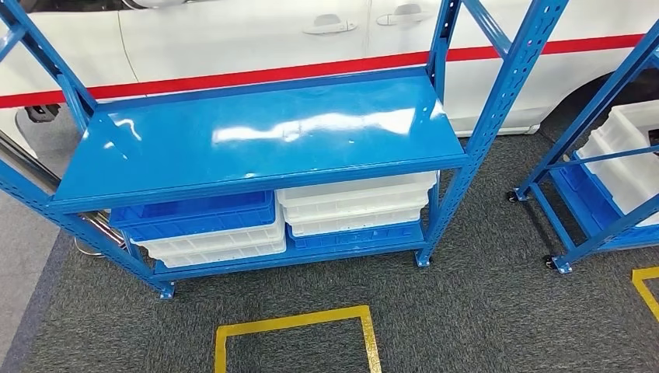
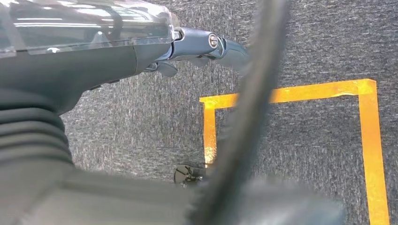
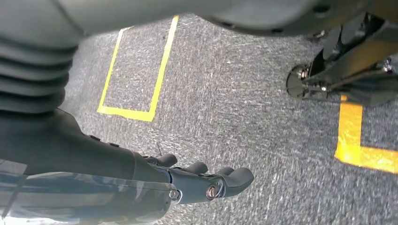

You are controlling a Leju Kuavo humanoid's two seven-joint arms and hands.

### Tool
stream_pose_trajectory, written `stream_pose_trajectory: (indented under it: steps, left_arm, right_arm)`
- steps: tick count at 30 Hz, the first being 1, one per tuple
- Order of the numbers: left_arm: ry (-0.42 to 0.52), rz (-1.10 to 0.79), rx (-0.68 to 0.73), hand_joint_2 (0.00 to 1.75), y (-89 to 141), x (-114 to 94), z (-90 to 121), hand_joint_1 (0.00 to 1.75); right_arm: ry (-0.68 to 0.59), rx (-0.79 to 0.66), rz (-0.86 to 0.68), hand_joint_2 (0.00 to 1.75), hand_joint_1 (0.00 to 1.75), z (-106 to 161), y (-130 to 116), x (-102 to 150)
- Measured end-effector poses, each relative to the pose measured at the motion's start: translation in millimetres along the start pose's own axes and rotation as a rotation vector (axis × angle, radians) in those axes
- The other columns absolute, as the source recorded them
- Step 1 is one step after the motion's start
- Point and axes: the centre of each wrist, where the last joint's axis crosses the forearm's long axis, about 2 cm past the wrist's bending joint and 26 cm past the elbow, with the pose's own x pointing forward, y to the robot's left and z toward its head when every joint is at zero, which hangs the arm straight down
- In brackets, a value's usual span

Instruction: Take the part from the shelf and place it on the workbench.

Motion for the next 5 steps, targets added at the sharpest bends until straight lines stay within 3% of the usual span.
stream_pose_trajectory:
  steps: [5]
  left_arm:
    - [0.000, 0.000, 0.000, 1.75, -0.2, 0.0, 0.1, 0.00]
  right_arm:
    - [0.006, 0.003, 0.000, 0.00, 0.00, 0.0, 0.0, 0.0]
